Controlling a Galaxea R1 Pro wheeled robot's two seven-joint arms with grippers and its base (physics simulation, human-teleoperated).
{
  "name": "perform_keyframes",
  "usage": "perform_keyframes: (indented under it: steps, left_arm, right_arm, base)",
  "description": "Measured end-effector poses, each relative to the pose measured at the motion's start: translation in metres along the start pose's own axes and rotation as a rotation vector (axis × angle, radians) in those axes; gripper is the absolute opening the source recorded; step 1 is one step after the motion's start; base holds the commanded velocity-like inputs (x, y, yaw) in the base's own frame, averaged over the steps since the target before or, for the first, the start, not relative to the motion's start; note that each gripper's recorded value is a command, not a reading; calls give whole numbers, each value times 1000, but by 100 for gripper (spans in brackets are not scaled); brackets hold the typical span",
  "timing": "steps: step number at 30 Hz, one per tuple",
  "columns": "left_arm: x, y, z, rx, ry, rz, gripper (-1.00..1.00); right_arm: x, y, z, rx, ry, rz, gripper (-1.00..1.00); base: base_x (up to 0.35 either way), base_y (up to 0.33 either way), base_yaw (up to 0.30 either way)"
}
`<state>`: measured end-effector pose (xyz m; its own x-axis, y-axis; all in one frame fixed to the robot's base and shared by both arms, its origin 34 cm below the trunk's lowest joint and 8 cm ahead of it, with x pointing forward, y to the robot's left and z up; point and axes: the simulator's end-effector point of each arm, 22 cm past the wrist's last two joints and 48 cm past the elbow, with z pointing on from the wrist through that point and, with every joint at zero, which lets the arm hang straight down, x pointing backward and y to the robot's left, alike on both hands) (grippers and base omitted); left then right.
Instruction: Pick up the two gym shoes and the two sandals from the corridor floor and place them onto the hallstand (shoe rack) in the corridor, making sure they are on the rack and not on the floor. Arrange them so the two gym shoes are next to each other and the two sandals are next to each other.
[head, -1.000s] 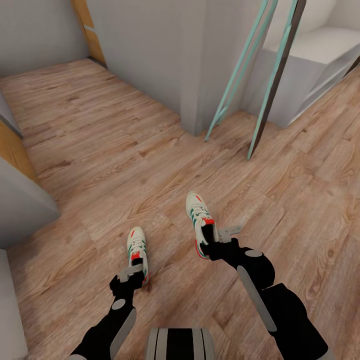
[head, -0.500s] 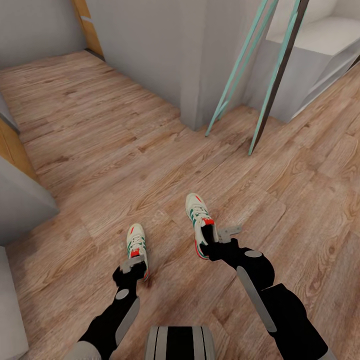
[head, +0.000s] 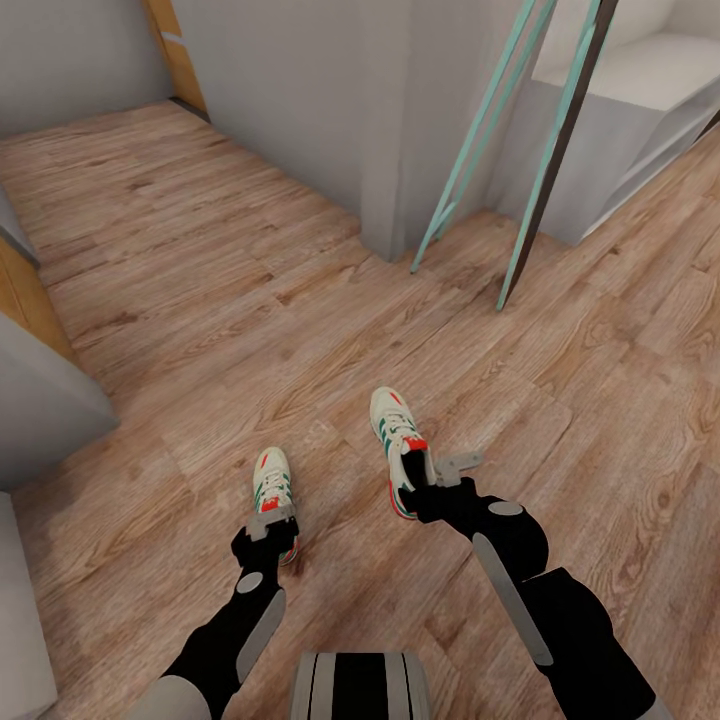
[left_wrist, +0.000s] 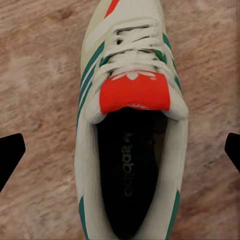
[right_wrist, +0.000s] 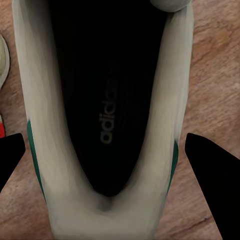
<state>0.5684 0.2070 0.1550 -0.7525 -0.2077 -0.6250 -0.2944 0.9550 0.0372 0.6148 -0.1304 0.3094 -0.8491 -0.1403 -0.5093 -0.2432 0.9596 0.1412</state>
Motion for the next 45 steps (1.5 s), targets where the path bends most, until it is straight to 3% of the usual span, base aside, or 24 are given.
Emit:
perform_keyframes:
  steps: [29,45]
  left_arm:
    - [56,6,14,-12,104,28,100]
    - [60,0,15,18,117,38,100]
  right_arm:
    - [41,-1,31,-15,85,20,-100]
    - [43,0,31,-17,87,21,-100]
  base:
    - [0,0,0]
    - [0,0,0]
